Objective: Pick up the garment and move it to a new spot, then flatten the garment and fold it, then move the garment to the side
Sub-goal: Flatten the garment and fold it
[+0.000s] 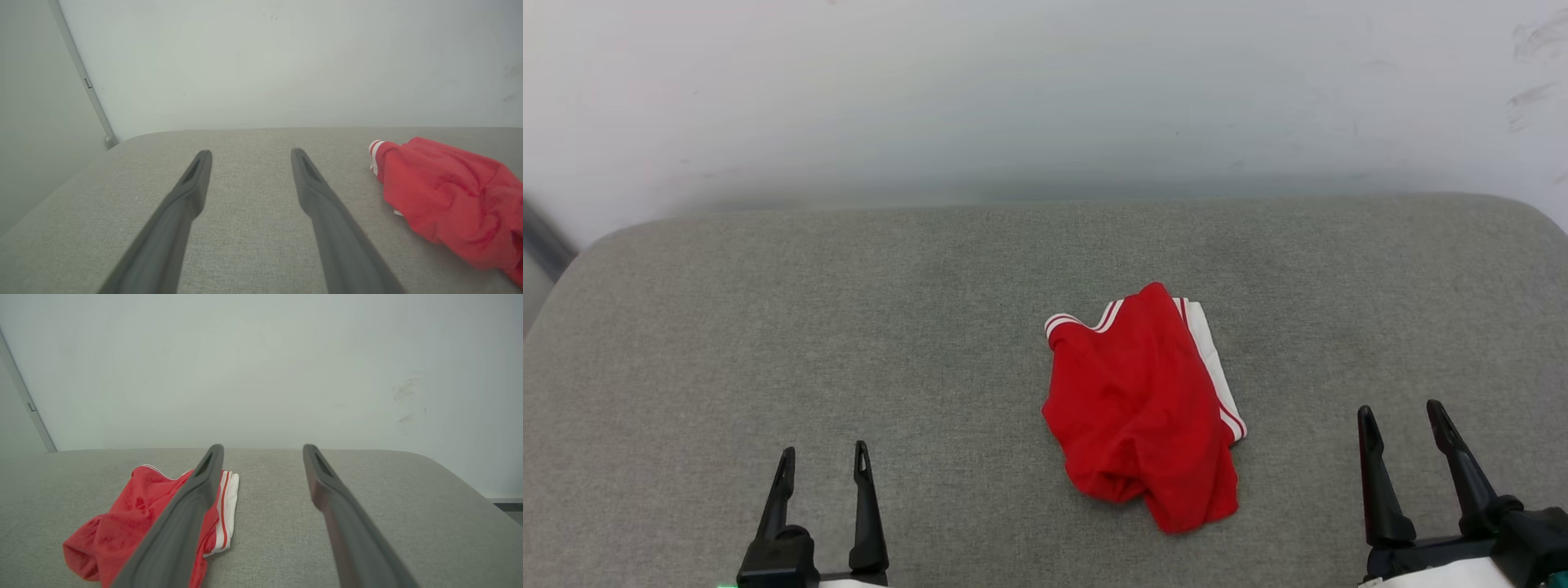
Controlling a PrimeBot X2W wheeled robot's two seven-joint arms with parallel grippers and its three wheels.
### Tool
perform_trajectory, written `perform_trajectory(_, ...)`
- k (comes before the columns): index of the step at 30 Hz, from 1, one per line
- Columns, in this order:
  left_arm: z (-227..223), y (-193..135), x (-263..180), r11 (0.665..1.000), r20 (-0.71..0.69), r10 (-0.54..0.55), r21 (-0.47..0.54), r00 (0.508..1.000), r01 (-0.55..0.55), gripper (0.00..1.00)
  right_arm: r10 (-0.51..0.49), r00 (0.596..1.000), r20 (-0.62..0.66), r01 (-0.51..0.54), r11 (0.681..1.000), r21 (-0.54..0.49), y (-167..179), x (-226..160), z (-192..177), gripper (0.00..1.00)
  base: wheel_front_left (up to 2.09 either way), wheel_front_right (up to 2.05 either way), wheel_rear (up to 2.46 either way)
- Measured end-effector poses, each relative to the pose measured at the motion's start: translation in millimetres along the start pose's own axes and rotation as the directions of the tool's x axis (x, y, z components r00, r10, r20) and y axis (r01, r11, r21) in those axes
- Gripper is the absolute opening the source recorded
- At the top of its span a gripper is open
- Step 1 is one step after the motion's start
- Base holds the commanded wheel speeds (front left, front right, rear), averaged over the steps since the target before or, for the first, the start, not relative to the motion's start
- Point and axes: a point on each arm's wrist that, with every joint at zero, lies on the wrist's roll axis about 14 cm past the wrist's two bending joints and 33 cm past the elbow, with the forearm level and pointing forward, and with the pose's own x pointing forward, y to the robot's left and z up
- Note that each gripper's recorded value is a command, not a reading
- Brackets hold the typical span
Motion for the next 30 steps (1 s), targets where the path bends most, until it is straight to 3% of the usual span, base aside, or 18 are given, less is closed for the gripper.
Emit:
perform_trajectory(9, -2, 1, -4, 1.0, -0.005, -0.002, -0.003, 1.0, 0.002, 1.0, 0.002, 1.0, -0.005, -0.002, 1.0, 0.008, 2, -3, -1, 1.0, 0.0, 0.0, 0.0)
perform_trajectory(14, -5, 0, 0, 1.0, -0.013, -0.006, -0.011, 1.0, 0.006, 1.0, 0.026, 0.987, 0.158, -0.021, 0.999, -0.036, 5, 30, 47, 1.0, 0.0, 0.0, 0.0)
perform_trajectory(17, -8, 1, 4, 1.0, -0.02, -0.009, -0.009, 1.0, 0.009, 1.0, 0.061, 0.943, 0.326, -0.029, 0.994, -0.102, 11, 64, 103, 1.0, 0.0, 0.0, 0.0)
perform_trajectory(22, -10, 0, 14, 1.0, -0.02, -0.011, -0.007, 1.0, 0.011, 1.0, 0.159, 0.894, 0.42, -0.081, 0.977, -0.197, 29, 106, 142, 1.0, 0.0, 0.0, 0.0)
perform_trajectory(25, -13, 4, 18, 1.0, -0.028, 0.001, 0.001, 1.0, -0.001, 1.0, 0.26, 0.897, 0.356, -0.159, 0.944, -0.288, 41, 132, 131, 1.0, 0.0, 0.0, 0.0)
perform_trajectory(30, -16, 0, 26, 1.0, -0.033, -0.006, 0.004, 0.999, 0.006, 1.0, 0.33, 0.943, 0.045, -0.292, 0.885, -0.363, 49, 177, 86, 1.0, 0.0, 0.0, 0.0)
